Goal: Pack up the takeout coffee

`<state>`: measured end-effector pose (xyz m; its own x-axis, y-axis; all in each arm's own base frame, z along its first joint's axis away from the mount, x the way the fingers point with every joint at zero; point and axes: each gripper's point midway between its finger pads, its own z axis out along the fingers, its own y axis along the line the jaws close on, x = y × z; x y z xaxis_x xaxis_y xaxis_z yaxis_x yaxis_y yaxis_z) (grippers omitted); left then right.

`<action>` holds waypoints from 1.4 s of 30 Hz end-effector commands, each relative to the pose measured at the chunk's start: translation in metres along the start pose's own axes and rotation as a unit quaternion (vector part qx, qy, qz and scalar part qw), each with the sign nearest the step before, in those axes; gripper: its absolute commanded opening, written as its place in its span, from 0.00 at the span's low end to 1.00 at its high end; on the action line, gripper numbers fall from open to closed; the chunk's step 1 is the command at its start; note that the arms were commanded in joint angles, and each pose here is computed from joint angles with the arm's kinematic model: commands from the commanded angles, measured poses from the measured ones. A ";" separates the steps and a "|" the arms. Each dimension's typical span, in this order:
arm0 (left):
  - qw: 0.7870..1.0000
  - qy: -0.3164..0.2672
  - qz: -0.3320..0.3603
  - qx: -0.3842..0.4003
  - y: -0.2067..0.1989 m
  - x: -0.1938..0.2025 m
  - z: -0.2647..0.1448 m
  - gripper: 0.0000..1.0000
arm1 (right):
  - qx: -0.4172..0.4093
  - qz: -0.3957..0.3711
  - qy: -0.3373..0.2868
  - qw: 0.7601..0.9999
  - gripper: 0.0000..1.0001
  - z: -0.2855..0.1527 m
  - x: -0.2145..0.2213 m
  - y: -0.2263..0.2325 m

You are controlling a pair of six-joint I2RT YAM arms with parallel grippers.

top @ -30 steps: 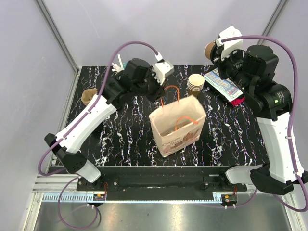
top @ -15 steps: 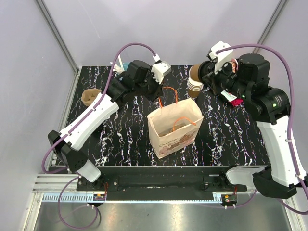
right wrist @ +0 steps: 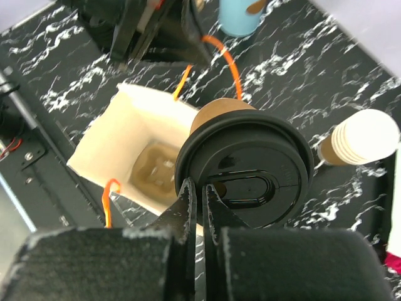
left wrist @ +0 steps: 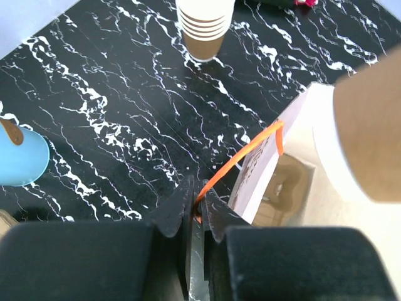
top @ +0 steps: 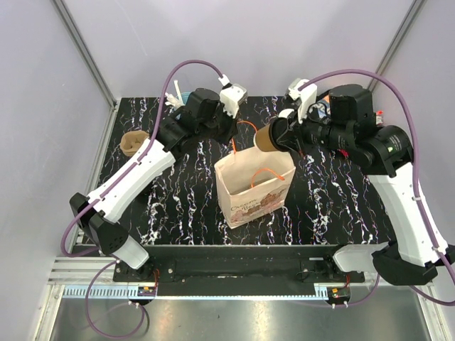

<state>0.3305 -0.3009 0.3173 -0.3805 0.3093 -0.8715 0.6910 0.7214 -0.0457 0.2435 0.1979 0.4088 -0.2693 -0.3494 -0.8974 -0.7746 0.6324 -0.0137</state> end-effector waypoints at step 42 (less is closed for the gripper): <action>0.996 -0.065 -0.034 -0.045 0.025 -0.031 0.002 0.32 | 0.014 -0.003 0.202 0.979 0.00 0.090 0.086 -0.002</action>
<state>0.3459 -0.2959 0.3197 -0.3937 0.2506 -0.8844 0.6334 0.7712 -0.0634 0.2743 0.2294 0.2880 -0.4786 -0.5888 -0.6513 -0.7658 0.6428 -0.0184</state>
